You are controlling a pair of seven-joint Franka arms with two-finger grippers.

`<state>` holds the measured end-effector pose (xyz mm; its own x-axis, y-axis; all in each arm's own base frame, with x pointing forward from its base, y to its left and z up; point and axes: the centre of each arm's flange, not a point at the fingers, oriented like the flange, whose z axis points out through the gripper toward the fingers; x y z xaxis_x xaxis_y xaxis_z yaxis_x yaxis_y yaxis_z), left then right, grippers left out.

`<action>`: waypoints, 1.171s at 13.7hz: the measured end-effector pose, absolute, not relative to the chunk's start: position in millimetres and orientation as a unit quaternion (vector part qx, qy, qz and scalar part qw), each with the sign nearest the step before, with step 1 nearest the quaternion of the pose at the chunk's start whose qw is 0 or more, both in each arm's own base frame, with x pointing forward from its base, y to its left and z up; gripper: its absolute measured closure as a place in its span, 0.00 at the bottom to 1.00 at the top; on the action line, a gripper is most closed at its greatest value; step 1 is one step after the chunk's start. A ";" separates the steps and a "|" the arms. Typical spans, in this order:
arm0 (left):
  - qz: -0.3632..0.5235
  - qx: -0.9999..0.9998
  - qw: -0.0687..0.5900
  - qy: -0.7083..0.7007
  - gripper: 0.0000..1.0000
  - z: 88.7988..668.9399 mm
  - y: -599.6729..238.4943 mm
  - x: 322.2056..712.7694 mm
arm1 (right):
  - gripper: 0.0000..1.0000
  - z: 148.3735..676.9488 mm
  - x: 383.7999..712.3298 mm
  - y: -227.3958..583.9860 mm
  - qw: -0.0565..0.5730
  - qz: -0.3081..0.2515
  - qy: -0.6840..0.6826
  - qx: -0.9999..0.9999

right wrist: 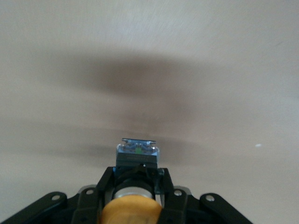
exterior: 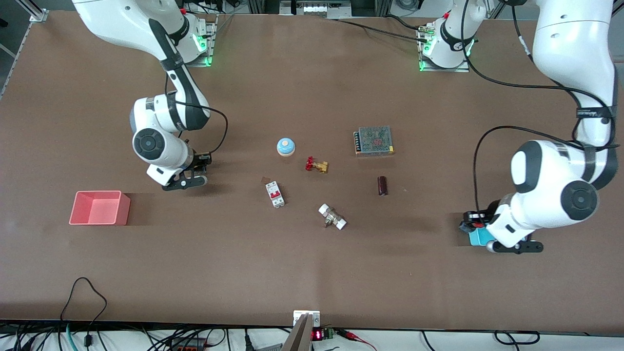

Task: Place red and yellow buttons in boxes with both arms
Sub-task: 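Carry the yellow button over the pink box while the left gripper carries red to cyan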

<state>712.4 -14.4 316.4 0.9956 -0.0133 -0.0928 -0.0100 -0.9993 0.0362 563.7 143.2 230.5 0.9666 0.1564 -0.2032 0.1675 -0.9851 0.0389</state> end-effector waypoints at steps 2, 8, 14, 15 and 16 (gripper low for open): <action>-0.051 0.998 0.007 -0.034 0.59 316.3 14.4 711.1 | 0.57 268.6 592.3 116.8 0.023 -0.093 0.054 0.994; -0.073 0.996 -0.011 -0.057 0.59 292.6 48.5 706.1 | 0.57 352.0 647.5 -63.7 0.010 -0.033 -0.078 0.996; -0.080 0.995 -0.012 -0.055 0.59 245.7 57.8 708.0 | 0.57 292.7 655.6 -137.5 0.014 -0.057 -0.052 0.997; -0.081 0.995 -0.012 -0.055 0.59 239.5 57.9 708.0 | 0.57 287.8 661.4 -138.0 0.015 -0.056 -0.043 0.997; -0.084 0.995 -0.012 -0.055 0.59 233.1 57.8 707.6 | 0.57 284.5 665.5 -139.4 0.016 -0.056 -0.036 0.998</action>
